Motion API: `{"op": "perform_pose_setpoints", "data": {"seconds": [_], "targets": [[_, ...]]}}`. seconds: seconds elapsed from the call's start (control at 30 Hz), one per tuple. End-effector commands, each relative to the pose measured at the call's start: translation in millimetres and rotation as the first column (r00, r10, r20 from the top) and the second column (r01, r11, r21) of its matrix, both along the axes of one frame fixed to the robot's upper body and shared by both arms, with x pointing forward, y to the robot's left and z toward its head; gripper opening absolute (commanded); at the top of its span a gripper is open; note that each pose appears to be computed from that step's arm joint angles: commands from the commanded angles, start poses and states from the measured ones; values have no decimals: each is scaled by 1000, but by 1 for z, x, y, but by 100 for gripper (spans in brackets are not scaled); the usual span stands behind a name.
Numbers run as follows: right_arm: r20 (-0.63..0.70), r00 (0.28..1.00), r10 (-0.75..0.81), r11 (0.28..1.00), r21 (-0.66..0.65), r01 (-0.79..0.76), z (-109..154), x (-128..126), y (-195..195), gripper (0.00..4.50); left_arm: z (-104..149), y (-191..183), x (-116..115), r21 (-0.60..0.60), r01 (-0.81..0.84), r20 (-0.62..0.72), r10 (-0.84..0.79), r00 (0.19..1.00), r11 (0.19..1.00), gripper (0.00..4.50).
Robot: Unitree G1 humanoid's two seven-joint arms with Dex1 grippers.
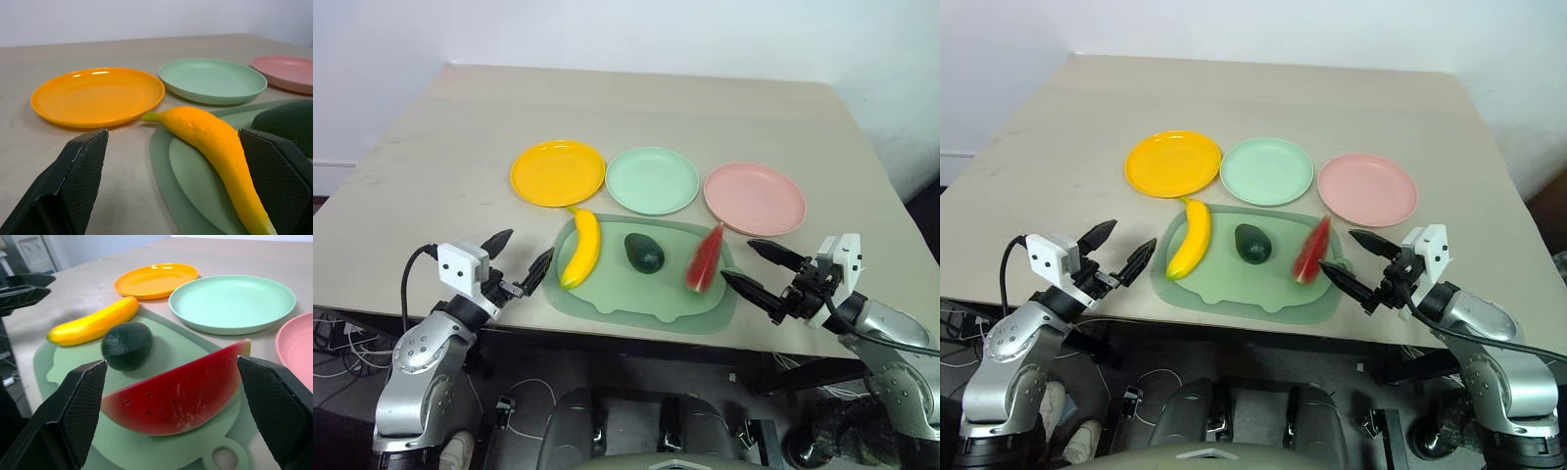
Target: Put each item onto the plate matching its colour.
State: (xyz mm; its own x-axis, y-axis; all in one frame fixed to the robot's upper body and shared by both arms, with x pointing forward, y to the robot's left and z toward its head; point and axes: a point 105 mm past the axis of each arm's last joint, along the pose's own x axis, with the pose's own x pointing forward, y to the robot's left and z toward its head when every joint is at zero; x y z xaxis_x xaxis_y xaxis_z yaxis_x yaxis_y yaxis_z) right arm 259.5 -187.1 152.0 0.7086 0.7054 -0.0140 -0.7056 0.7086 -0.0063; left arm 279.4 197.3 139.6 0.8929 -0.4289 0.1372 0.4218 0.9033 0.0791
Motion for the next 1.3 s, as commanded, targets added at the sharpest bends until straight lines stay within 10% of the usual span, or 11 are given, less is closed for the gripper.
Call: {"op": "perform_pose_setpoints", "data": {"seconds": [0.03,1.3], "targets": [[56,998,15,1000,-13,-14,14,-1,6,450,11,-2,2,8,9,59,-10,998,1000,447],[-403,865,-300,950,-43,309,25,51,33,450,14,-36,18,52,253,114,-258,959,966,447]]}}
